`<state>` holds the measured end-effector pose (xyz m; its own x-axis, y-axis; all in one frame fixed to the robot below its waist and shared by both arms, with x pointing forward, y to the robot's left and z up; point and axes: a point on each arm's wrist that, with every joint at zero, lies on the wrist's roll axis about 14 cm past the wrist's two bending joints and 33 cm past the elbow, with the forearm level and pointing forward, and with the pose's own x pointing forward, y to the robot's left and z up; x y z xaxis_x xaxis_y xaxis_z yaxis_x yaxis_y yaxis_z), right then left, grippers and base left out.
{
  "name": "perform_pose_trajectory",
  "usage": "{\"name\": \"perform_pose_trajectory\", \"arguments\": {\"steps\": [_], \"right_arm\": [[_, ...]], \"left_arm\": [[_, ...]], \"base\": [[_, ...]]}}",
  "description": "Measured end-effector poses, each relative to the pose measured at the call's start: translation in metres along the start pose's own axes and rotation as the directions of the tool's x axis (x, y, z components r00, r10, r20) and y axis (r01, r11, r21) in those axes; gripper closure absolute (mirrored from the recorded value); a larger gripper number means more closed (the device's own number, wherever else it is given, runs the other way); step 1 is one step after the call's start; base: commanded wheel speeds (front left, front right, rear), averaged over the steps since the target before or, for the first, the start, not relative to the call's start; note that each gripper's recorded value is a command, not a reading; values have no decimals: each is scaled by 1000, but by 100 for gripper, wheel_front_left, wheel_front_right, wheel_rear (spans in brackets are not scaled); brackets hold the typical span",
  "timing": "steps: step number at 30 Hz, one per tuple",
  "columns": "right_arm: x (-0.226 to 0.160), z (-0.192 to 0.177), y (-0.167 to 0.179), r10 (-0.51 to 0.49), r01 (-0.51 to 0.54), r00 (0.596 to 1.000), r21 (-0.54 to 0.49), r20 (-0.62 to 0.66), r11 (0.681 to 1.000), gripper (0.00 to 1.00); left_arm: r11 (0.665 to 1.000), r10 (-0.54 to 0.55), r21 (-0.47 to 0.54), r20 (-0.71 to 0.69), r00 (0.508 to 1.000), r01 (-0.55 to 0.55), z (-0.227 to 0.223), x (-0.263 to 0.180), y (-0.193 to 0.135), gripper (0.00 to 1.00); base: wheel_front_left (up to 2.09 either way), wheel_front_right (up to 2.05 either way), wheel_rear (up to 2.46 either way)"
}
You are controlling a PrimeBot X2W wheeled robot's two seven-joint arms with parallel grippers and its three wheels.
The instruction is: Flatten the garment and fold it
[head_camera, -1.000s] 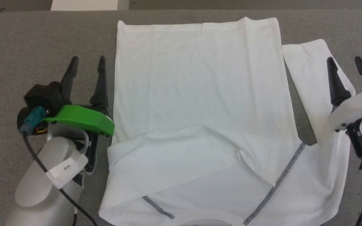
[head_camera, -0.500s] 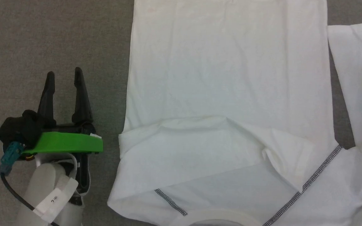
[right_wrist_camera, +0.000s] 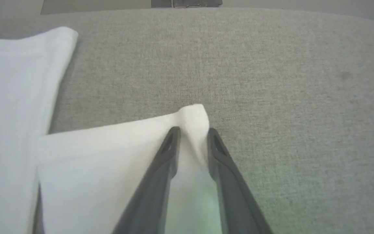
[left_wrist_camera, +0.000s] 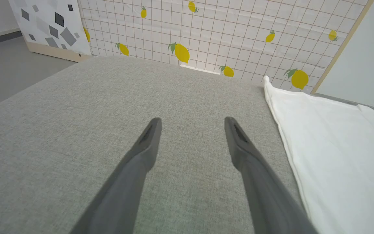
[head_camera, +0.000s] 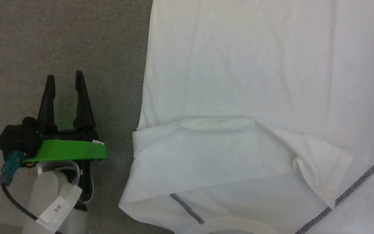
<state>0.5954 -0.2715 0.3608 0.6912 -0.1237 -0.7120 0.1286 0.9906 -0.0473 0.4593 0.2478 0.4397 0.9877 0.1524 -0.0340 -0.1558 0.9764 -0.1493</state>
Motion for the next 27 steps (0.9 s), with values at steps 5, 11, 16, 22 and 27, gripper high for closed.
{"name": "perform_pose_trajectory", "arguments": {"steps": [5, 11, 16, 22, 27], "right_arm": [[-16, 8, -14, -32, 33, 996, -11, 81, 999, 100], [-64, 35, -55, -118, 123, 958, -3, 261, 992, 100], [-121, 50, -89, -194, 197, 907, 32, 374, 980, 100], [-192, 62, -89, -184, 167, 843, 80, 505, 983, 100], [-247, 71, -54, -88, 88, 797, 29, 598, 996, 100]], "left_arm": [[1000, -1, 2, 6, 1000, 1, 4, -2, 1, 0], [1000, -22, 4, 6, 1000, 22, 9, -11, -5, 0], [1000, -26, -17, 9, 1000, 26, 15, -25, -9, 0], [999, -43, -31, 32, 999, 44, 28, -42, -15, 0], [998, -56, -36, 58, 997, 58, 40, -53, -19, 0]], "base": [[0, 0, 0], [0, 0, 0], [0, 0, 0], [0, 0, 0], [0, 0, 0]]}}
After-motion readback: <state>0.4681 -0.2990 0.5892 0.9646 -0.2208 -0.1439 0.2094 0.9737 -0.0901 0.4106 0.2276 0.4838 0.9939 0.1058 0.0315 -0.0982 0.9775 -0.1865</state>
